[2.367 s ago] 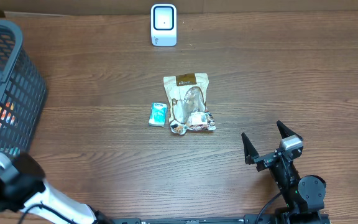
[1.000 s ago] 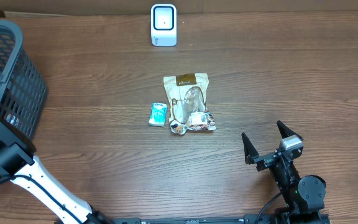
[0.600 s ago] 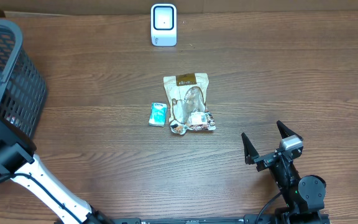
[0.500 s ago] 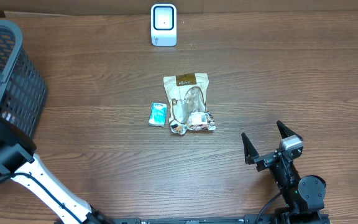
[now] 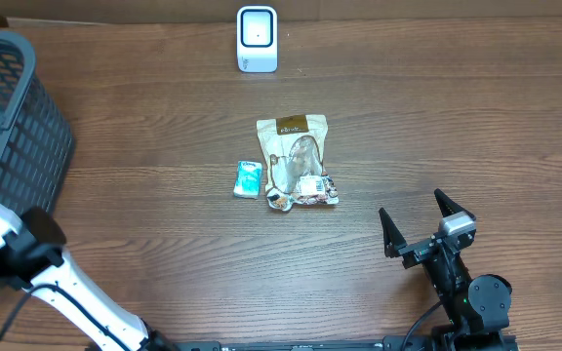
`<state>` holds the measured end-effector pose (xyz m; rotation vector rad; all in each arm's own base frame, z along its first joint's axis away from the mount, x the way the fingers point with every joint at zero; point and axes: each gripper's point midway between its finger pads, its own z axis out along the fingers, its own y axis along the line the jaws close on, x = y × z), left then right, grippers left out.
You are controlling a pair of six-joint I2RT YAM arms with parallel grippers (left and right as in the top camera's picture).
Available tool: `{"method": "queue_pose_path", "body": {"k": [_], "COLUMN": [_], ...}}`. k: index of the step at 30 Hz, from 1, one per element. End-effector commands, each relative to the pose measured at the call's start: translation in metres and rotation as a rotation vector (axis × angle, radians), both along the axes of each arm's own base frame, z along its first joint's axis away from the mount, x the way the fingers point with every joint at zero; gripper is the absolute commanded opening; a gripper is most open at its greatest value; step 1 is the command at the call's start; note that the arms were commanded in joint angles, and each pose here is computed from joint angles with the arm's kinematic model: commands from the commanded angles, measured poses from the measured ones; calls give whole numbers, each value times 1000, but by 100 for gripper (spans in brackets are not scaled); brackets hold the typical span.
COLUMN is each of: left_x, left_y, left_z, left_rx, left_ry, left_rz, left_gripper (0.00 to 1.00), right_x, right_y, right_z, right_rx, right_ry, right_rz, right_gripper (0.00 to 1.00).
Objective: Scan the item barcode
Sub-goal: 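Carry the orange Kleenex box toward the table centre near the scanner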
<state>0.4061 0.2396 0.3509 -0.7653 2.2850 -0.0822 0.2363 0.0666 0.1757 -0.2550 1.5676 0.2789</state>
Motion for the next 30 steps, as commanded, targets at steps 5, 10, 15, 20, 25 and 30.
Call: {"method": "queue_pose_path", "body": {"k": [5, 10, 15, 20, 25, 30], "left_x": [-16, 7, 21, 6, -16, -28], "left_y": [-92, -166, -254, -318, -346, -350], "left_z": [77, 62, -13, -121, -212, -268], "left_rx": [11, -5, -120, -106, 27, 74], "left_ry": [-181, -128, 128, 482, 697, 760], "left_rz": [-177, -390, -593, -713, -698, -606], "left_gripper": [4, 4, 4, 4, 4, 4], "right_x": [0, 0, 0, 0, 0, 0], "right_y": [0, 0, 0, 0, 0, 0], "right_z": [-1, -1, -1, -1, -1, -1], "right_rx": [2, 2, 3, 2, 2, 2], "right_ry": [-6, -6, -5, -6, -6, -6], "right_rz": [-5, -5, -5, -5, -5, -5], "right_gripper": [100, 100, 100, 100, 100, 100]}}
